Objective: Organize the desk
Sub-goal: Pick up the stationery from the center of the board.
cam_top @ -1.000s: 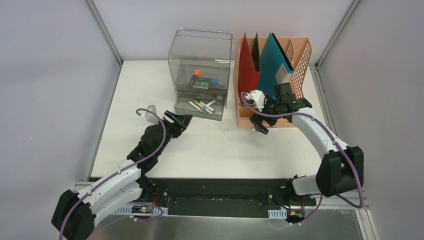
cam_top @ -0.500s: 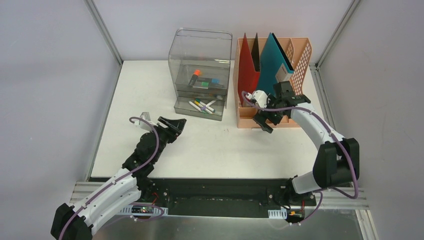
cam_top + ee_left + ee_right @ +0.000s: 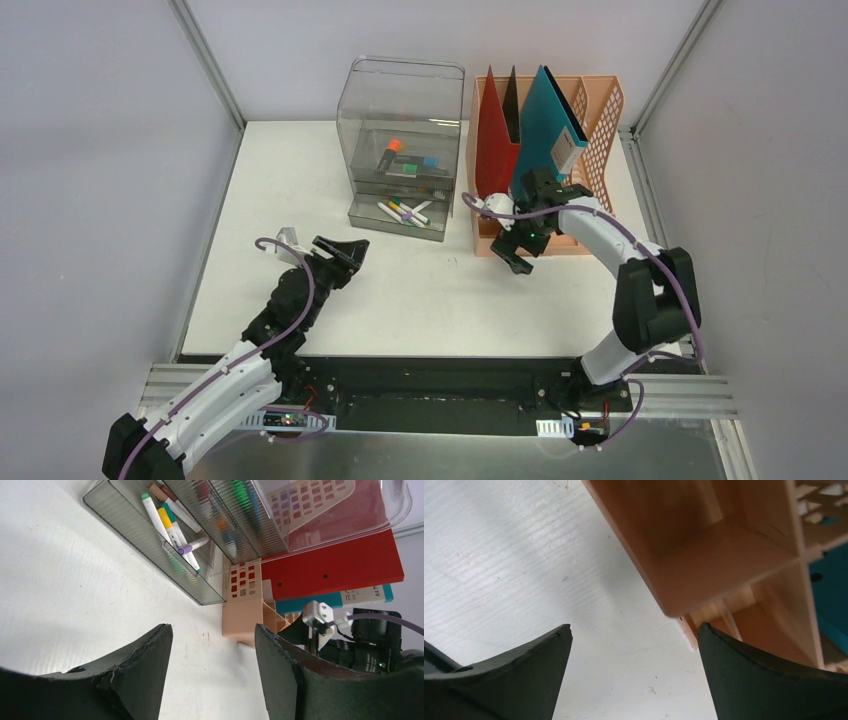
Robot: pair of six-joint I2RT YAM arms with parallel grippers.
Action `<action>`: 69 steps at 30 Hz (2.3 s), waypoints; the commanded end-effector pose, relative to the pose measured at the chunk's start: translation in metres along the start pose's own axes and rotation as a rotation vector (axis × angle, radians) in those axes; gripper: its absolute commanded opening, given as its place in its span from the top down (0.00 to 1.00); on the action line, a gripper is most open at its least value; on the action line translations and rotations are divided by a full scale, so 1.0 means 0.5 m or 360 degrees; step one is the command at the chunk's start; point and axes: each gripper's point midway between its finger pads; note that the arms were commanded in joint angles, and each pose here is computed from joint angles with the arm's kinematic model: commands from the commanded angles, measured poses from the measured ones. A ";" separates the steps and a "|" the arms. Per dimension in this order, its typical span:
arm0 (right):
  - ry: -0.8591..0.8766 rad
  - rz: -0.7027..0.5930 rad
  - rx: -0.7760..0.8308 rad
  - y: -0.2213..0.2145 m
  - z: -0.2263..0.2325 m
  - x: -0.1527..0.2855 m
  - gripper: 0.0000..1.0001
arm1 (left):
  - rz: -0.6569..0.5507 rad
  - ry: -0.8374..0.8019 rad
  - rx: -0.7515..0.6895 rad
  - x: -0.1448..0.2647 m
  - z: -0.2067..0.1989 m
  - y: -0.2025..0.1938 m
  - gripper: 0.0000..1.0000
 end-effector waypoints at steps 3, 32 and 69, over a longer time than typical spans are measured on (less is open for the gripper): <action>0.0007 0.0125 0.0043 0.012 0.017 -0.033 0.02 | -0.0020 0.0043 -0.0007 -0.006 0.013 0.004 0.38; 0.0010 -0.0078 0.0254 0.066 0.059 0.028 0.23 | -0.0010 0.0053 -0.0021 -0.005 0.011 0.005 0.37; -0.0191 0.0396 0.0545 -0.028 0.014 -0.099 0.31 | 0.0031 0.0062 0.0000 -0.006 0.011 -0.005 0.37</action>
Point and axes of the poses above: each gripper's point midway between its finger pads, its own x axis back along the fingers, its own z axis along the line the jaws close on, y = z × x, and after that the axes turned 11 degrees about -x, right-handed
